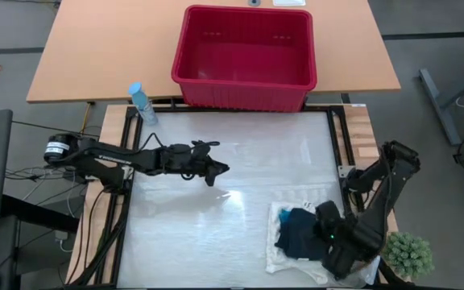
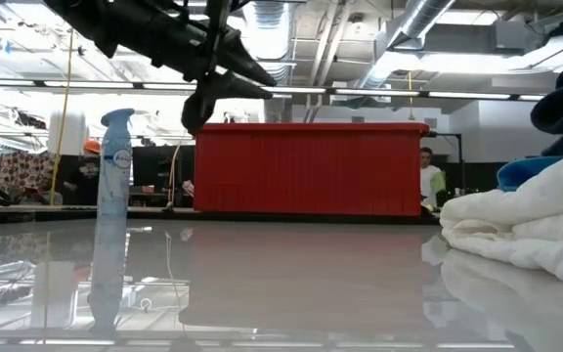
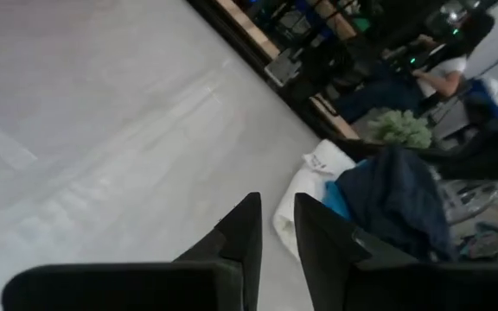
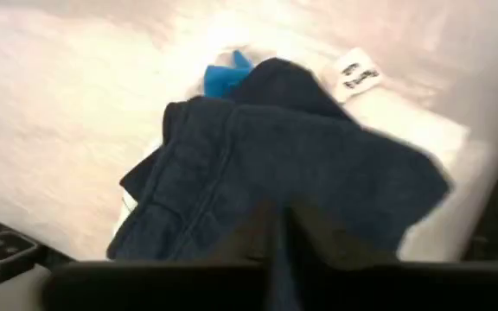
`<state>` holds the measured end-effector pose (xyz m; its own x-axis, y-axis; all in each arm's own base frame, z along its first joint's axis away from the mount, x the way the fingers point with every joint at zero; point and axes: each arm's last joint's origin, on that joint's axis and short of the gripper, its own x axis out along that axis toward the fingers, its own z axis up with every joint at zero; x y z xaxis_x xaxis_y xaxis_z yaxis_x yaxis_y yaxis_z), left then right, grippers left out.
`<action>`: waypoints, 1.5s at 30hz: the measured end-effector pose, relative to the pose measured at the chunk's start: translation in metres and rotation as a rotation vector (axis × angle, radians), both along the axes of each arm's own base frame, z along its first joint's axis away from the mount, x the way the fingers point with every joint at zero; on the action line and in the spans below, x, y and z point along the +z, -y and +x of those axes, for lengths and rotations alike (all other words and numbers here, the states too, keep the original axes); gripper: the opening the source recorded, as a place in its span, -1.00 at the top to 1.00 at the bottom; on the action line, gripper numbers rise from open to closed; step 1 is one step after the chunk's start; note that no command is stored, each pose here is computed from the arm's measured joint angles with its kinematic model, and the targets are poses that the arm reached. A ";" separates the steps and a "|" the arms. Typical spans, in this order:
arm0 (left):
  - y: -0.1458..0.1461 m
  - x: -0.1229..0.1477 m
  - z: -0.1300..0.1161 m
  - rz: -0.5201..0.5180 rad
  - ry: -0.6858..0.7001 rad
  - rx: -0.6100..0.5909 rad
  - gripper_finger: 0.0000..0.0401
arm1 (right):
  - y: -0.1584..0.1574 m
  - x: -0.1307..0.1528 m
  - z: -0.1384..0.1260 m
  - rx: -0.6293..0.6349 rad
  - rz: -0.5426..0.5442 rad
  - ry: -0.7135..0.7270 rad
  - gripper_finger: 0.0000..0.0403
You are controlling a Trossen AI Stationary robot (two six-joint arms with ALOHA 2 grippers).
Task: Fold laundry
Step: Stack the folded dark blue shorts on top of the folded blue shorts
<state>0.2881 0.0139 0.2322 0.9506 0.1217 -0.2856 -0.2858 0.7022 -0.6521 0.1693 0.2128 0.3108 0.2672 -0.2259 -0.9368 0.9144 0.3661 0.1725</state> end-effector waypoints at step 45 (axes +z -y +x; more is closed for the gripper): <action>0.002 -0.009 0.014 -0.138 0.070 -0.039 0.73 | 0.022 -0.065 -0.021 0.099 0.169 0.378 0.68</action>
<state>0.3018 0.0124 0.2229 0.9721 0.0481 -0.2297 -0.2100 0.6146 -0.7604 0.1484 0.1913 0.2457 0.6118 -0.0335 -0.7903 0.7372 0.3864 0.5543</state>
